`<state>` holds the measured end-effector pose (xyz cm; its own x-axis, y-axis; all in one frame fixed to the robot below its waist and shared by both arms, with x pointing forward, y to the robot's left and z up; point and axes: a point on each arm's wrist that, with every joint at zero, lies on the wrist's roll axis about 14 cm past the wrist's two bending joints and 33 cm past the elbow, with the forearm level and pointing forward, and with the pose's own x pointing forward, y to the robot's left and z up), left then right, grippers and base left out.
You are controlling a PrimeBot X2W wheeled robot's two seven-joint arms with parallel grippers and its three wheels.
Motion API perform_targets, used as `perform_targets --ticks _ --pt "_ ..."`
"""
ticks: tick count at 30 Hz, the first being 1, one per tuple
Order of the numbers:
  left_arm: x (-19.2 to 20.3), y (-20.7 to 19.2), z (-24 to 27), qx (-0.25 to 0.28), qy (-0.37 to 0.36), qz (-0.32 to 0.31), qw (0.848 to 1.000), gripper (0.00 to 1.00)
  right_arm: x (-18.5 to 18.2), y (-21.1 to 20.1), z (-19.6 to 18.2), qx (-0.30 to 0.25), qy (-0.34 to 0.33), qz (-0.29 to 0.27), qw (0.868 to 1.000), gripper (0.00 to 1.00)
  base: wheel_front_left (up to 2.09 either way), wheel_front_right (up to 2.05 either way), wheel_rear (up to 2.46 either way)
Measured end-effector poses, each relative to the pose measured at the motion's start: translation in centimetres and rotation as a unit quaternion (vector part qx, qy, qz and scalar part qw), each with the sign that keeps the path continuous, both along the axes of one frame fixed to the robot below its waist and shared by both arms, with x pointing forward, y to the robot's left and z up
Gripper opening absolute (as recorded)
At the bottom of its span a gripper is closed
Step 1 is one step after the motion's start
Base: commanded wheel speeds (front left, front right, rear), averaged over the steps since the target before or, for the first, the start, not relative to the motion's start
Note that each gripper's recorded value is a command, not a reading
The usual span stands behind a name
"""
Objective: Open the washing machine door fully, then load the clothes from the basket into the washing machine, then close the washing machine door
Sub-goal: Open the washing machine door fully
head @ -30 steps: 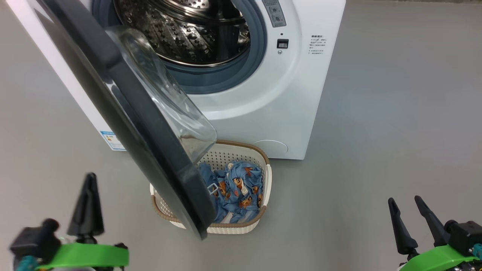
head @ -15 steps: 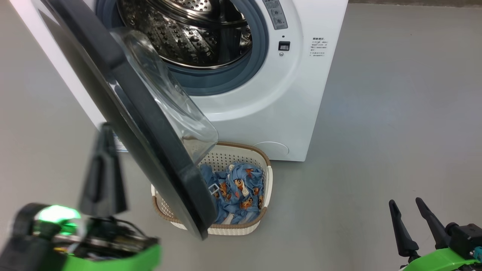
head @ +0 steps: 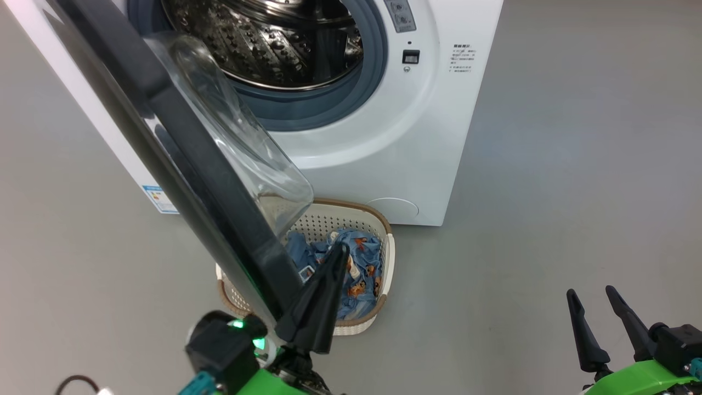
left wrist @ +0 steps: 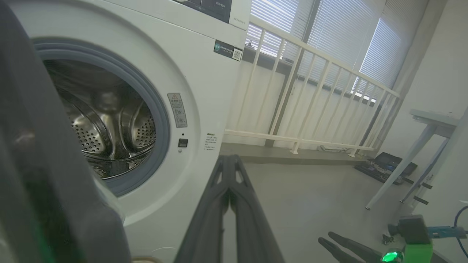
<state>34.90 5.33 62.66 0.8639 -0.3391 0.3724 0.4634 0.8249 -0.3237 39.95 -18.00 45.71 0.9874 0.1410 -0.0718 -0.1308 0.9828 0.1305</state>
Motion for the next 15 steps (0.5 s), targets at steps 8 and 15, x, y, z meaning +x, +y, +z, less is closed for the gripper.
perform_targets --ticks 8,15 --pt "1.7 0.1 -5.9 0.007 0.080 0.009 0.997 0.00 0.1 0.2 -0.3 -0.002 0.004 0.003 1.000 1.00 0.00 0.00 0.00" --pt "2.5 1.3 -7.5 0.007 0.100 0.033 0.994 0.00 0.3 0.3 -0.2 -0.004 0.002 0.007 1.000 1.00 0.00 0.00 0.00"
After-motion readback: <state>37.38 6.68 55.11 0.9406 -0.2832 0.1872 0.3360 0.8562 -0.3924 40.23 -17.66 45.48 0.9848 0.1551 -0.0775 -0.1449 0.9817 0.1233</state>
